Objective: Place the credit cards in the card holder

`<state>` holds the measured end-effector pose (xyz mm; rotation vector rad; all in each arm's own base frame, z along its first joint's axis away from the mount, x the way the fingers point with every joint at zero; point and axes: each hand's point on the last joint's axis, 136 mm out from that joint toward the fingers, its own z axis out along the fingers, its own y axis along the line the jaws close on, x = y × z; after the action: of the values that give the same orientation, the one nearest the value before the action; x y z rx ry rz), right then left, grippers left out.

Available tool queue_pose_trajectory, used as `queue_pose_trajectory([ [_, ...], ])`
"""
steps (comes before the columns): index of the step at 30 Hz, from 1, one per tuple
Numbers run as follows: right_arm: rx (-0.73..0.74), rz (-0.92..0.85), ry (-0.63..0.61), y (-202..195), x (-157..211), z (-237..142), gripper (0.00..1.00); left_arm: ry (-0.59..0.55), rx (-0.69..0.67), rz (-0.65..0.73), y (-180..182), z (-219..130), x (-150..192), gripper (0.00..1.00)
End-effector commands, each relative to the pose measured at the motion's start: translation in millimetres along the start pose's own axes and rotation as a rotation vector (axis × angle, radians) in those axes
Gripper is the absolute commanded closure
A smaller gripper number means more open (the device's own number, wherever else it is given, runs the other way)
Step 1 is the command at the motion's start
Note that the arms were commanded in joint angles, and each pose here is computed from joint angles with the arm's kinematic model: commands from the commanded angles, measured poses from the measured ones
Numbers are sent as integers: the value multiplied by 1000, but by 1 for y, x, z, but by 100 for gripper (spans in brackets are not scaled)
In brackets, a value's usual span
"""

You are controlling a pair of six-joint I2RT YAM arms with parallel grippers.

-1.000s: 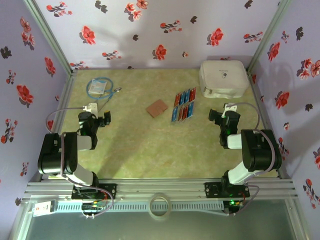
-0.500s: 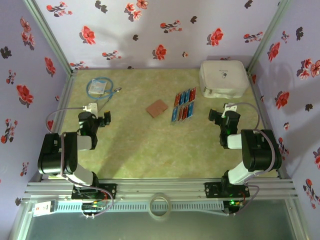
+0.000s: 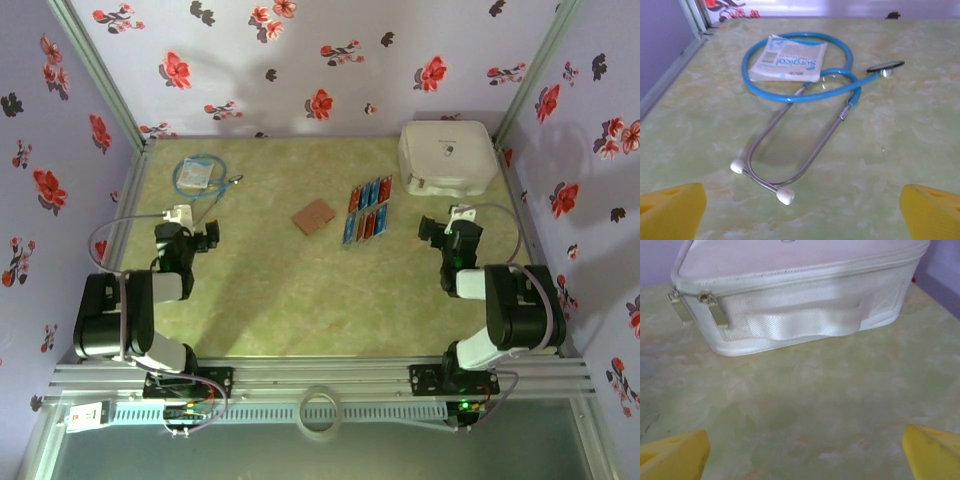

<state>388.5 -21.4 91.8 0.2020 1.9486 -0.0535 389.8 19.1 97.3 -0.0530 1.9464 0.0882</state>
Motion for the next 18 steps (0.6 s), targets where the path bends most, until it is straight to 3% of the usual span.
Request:
queue_pose_trajectory([
  [1,64,34,-39,-11,-30,-12,1,-37,-45,-12,8,-7,-24,0],
  [6,133,150,-19,-21,-59,-29,1,-46,-82,-59,15,-17,-47,0],
  [11,300,495,-11,-47,-77,-55,1,-108,-99,-223,21,-39,-96,0],
  [18,-80,518,103,28,-105,-56,1,-112,32,-392,-18,-80,-143,0],
])
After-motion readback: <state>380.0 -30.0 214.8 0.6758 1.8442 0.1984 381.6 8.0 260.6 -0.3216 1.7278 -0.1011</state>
